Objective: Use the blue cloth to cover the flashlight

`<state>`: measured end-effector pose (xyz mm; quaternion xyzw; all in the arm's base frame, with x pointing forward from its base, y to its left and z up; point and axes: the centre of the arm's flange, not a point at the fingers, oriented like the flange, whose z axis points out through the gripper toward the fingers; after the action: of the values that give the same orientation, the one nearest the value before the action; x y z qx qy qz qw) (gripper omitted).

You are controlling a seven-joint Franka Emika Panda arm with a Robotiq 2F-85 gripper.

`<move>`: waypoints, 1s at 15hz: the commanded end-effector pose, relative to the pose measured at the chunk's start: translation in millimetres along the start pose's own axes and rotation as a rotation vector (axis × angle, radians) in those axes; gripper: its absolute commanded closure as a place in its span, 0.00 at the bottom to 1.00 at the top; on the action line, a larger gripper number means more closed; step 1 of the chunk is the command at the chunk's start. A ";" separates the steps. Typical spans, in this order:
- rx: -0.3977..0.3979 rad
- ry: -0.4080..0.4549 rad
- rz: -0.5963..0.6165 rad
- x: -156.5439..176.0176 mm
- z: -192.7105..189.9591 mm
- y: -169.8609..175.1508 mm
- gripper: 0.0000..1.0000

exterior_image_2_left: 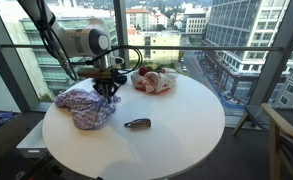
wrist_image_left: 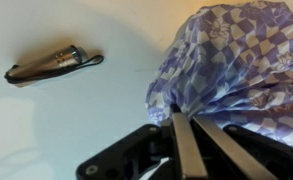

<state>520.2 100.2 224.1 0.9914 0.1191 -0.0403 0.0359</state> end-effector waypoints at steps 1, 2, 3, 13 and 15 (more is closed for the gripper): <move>-0.047 0.009 0.153 -18.6 -52.5 36.9 0.97; -0.069 0.008 0.201 -25.5 -61.6 48.9 0.97; -0.090 0.000 0.245 -31.0 -69.1 59.8 0.97; -0.264 -0.041 0.693 -98.9 -97.4 179.5 0.97; -0.287 -0.029 0.744 -107.4 -83.5 206.3 0.97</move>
<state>483.3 -87.5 333.3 0.9631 -0.2053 -0.0345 0.1708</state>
